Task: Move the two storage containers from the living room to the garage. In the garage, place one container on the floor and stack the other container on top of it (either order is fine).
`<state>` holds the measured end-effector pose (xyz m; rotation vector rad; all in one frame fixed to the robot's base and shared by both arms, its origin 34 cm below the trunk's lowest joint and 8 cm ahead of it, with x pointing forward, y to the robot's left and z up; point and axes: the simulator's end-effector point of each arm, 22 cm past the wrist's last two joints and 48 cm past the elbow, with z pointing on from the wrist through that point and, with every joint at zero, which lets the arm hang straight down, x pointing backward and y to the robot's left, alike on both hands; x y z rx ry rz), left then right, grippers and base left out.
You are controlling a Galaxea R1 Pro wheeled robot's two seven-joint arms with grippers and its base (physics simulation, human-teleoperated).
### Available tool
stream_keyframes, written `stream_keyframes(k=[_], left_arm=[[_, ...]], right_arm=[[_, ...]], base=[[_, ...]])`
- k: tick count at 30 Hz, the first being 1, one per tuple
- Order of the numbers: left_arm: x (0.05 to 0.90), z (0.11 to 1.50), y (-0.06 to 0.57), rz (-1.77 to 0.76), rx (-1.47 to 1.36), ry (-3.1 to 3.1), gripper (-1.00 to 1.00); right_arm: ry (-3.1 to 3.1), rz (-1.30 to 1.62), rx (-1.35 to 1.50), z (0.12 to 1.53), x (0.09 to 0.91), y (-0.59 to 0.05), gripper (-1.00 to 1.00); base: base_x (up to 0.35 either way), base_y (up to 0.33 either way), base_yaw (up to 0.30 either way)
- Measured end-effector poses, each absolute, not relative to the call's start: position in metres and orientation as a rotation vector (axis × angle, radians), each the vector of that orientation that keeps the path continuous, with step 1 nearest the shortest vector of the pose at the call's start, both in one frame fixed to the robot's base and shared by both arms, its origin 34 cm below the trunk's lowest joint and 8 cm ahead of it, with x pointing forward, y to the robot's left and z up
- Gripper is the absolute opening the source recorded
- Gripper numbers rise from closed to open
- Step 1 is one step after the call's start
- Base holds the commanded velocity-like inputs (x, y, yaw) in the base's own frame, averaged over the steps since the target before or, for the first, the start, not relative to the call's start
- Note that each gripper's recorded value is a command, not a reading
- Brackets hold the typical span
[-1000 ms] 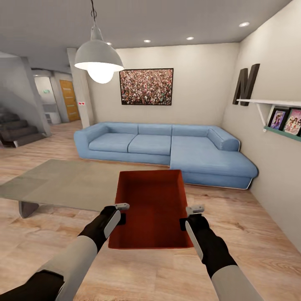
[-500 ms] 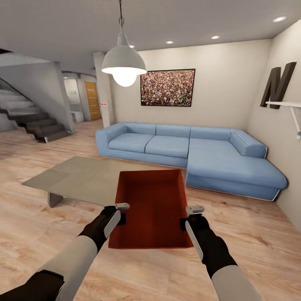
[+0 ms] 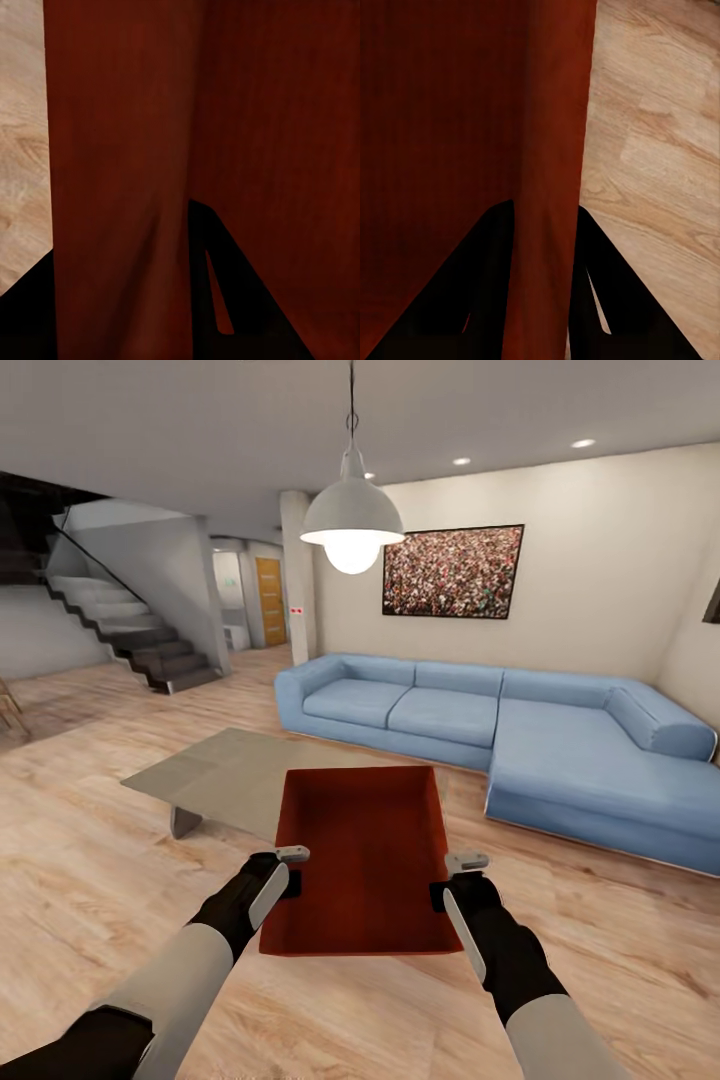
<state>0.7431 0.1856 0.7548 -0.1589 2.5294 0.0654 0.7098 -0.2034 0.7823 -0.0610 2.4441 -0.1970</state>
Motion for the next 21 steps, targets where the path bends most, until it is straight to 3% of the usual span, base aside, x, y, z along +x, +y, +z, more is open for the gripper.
stream_keyframes(k=[21], left_arm=[[0.749, 0.792, 0.182, 0.032, -0.168, 2.503, -1.0]], right_arm=[[2.419, -0.221, -0.064, 0.827, 0.714, -0.206, -1.0]], base=[[0.0, 0.0, 0.288]])
